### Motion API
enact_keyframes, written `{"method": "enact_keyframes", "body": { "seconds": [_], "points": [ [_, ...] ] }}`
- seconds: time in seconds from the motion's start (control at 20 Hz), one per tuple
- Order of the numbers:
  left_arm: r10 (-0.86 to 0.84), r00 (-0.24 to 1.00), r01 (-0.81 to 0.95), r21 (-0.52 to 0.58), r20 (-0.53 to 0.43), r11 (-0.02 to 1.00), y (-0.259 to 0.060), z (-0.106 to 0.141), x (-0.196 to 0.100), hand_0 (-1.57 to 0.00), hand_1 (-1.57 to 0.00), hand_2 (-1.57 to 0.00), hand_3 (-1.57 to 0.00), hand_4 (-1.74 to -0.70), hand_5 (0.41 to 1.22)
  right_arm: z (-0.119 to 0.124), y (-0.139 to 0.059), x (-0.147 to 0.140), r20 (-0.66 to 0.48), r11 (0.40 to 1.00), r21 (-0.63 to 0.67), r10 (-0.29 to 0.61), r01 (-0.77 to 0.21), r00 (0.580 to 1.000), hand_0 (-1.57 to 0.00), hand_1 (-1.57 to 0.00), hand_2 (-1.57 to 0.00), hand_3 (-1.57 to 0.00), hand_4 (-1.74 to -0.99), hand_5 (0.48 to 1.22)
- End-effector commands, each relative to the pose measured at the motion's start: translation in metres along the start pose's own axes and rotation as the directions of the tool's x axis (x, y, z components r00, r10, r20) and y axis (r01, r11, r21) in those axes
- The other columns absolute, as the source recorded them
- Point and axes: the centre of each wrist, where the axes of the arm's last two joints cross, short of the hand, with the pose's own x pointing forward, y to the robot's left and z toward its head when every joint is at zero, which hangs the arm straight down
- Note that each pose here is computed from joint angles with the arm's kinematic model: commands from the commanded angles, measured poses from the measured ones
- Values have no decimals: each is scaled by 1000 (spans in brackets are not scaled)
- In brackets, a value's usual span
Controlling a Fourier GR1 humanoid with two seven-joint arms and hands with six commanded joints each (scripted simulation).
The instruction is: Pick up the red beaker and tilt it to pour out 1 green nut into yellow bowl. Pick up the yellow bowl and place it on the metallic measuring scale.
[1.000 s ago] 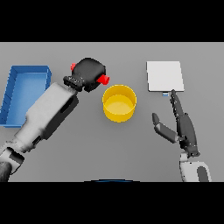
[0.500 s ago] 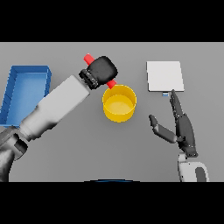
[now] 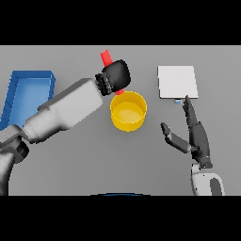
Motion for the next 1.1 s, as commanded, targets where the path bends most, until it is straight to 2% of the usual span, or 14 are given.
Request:
{"method": "enact_keyframes", "body": {
  "seconds": [0.0,0.15,0.3,0.5,0.65,0.8,0.9,1.0,1.05],
  "points": [
    [-37,999,37,-6,-4,999,2,-2,1,-1571,-1571,-1571,-1563,-1736,1221,3,1,-2,-4,1000,2,2,-2,1000,1,1,1,1,-1130,565],
    [-129,992,129,-11,11,992,3,-5,4,-1571,-1571,-1571,-1567,-1733,1221,3,0,0,3,1000,4,23,-23,1000,1,1,1,1,-1136,578],
    [-227,974,227,-12,5,974,8,-8,8,-1571,-1571,-1571,-1569,-1733,1221,2,-1,-1,4,1000,-10,8,-8,1000,1,1,1,1,-1133,579],
    [-357,934,357,8,-6,934,39,-4,-6,-1571,-1571,-1571,-1570,-1732,1221,4,1,0,13,1000,-4,16,-16,1000,1,1,1,1,-1138,572],
    [-418,905,420,6,-83,907,76,13,-54,-1571,-1571,-1571,-1571,-1728,1221,0,3,2,15,1000,-8,14,-14,1000,1,1,1,1,-1135,563],
    [-328,919,340,19,-219,940,84,36,-106,-1571,-1571,-1571,-1571,-1720,1221,0,3,1,24,1000,0,9,-9,1000,1,1,1,1,-1131,553],
    [-200,923,224,38,-330,974,88,55,-142,-1571,-1571,-1571,-1571,-1722,1221,1,5,1,23,1000,12,0,-1,1000,1,1,1,1,-1117,554],
    [7,901,33,83,-433,996,87,76,-174,-1571,-1571,-1571,-1571,-1728,1221,-1,5,2,39,1000,29,-3,2,999,1,1,1,1,-1104,563],
    [183,862,-133,137,-473,982,79,89,-192,-1571,-1571,-1571,-1523,-1731,1221,-2,5,2,37,999,44,-4,3,999,1,1,1,1,-1102,572]
  ]
}}
